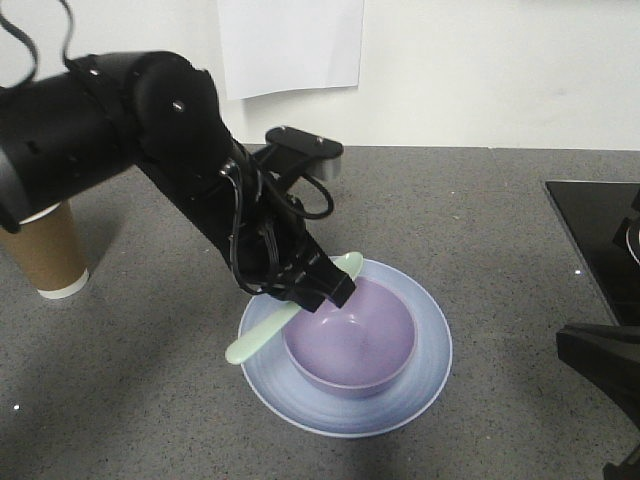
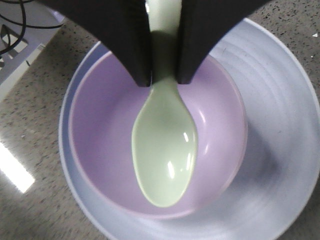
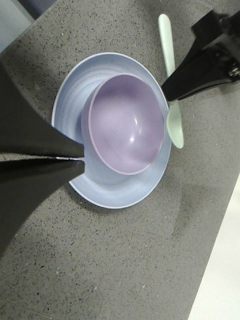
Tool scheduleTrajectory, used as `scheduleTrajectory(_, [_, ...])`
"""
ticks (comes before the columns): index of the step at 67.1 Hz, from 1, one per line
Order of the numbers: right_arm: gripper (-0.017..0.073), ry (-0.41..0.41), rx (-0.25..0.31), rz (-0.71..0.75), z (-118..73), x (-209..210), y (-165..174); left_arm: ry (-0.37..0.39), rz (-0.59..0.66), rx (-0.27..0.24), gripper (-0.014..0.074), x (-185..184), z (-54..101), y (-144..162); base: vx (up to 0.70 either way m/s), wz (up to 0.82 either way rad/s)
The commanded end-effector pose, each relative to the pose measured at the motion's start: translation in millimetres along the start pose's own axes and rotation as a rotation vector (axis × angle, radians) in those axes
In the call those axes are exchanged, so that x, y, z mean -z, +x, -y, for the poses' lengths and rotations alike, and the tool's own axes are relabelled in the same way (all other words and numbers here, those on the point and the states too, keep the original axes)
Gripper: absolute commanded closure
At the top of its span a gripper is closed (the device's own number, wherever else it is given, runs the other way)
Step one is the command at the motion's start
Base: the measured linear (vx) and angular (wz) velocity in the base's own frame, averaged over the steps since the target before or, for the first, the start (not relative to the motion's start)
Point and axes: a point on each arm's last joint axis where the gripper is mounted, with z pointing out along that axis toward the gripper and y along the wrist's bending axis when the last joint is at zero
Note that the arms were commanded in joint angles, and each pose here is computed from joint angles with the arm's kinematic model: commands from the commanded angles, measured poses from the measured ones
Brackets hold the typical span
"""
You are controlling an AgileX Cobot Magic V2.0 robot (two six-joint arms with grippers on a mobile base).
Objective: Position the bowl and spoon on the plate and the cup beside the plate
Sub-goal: 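Swing the left gripper with the spoon over the bowl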
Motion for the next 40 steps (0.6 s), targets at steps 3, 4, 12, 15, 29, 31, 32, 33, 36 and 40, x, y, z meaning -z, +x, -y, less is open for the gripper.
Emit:
scheduleTrajectory(3, [0.0564,0.034,0.002,0.088,2.7,4.7,-13.1,0.004,0.081,-0.005,0.0601,16.4,9.0,-7.5,0.00,0.00])
scheduleTrajectory(4, [0.0564,0.034,0.002,0.088,2.7,4.7,-13.1,0.004,0.079,-0.005,0.0601,15.8,8.9,-7.6,0.00,0.00])
scheduleTrajectory(12, [0.0564,0.034,0.002,0.088,2.7,4.7,-13.1,0.012,0.063,0.000,0.0601,7.5,8.3,-9.0,0.00,0.00])
scheduleTrajectory(15, [0.0564,0.034,0.002,0.088,2.7,4.7,-13.1,0.013,0.055,0.002,0.0601,4.1,7.4,-9.4,0.00,0.00])
scheduleTrajectory(29, [0.0564,0.034,0.003,0.087,2.7,4.7,-13.0,0.025,0.036,0.023,0.0601,-6.3,5.3,-10.9,0.00,0.00])
scheduleTrajectory(31, [0.0564,0.034,0.003,0.087,2.7,4.7,-13.0,0.025,0.034,0.024,0.0601,-7.0,5.1,-11.0,0.00,0.00])
scheduleTrajectory(32, [0.0564,0.034,0.003,0.087,2.7,4.7,-13.0,0.025,0.034,0.024,0.0601,-7.0,5.1,-11.0,0.00,0.00])
scheduleTrajectory(33, [0.0564,0.034,0.003,0.087,2.7,4.7,-13.0,0.025,0.035,0.024,0.0601,-6.9,5.2,-11.1,0.00,0.00])
scheduleTrajectory(36, [0.0564,0.035,0.003,0.088,2.7,4.7,-13.1,0.024,0.039,0.024,0.0601,-6.9,5.1,-11.4,0.00,0.00])
scheduleTrajectory(40, [0.0564,0.035,0.004,0.088,2.8,4.7,-13.1,0.024,0.040,0.024,0.0600,-6.9,5.0,-11.5,0.00,0.00])
